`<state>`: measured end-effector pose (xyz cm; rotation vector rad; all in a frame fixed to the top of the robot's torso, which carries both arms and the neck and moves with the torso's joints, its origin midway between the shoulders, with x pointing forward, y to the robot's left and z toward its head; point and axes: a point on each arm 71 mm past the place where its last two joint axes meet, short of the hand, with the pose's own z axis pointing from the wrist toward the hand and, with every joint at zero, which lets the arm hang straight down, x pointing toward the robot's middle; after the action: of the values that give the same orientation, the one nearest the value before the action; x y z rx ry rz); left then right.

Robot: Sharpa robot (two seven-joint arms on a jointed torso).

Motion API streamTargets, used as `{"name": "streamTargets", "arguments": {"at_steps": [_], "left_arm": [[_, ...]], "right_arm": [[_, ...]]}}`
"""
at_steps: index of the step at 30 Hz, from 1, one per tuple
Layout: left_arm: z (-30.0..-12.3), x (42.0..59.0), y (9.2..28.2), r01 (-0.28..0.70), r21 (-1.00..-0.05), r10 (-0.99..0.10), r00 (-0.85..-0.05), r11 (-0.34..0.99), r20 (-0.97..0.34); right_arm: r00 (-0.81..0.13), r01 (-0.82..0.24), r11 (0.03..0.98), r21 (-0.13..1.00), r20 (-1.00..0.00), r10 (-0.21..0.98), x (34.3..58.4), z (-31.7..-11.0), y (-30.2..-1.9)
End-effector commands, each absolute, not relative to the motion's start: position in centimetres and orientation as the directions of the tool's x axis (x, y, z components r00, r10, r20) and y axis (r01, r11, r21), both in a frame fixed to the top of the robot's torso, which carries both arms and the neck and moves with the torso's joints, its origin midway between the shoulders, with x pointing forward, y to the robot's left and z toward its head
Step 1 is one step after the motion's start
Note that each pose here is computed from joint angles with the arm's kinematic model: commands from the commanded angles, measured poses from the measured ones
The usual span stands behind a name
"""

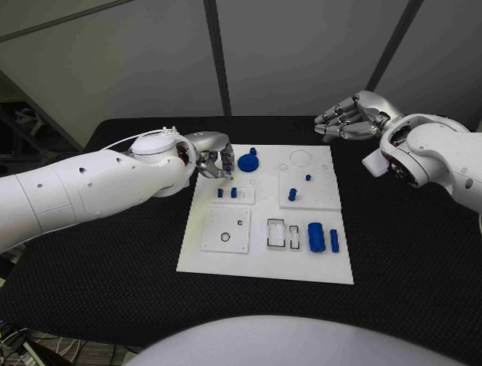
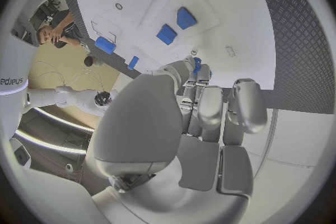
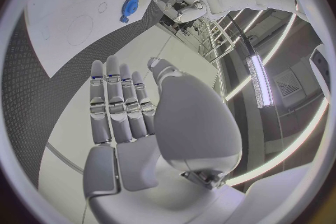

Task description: Assemble the parts on the task board

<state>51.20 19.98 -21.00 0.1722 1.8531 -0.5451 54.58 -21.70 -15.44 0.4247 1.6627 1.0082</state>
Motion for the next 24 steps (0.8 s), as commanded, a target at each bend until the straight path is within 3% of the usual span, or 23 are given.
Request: {"name": "streamTargets", "arguments": {"at_steps": [1,24], "left_arm": [[-21.20,51.23,19.92,0.368,-0.282,-0.139,-0.370,0.886,-0.919],[-22.00,51.31,19.14,0.366,-0.288,-0.126,-0.407,0.885,-0.905]], "right_arm": [[-0.347,-0.221,0.572,0.790,-0.612,0.711,54.58,-15.31,-21.62],[-0.348,-0.221,0.571,0.790,-0.611,0.711,54.57,-15.32,-21.56]]}}
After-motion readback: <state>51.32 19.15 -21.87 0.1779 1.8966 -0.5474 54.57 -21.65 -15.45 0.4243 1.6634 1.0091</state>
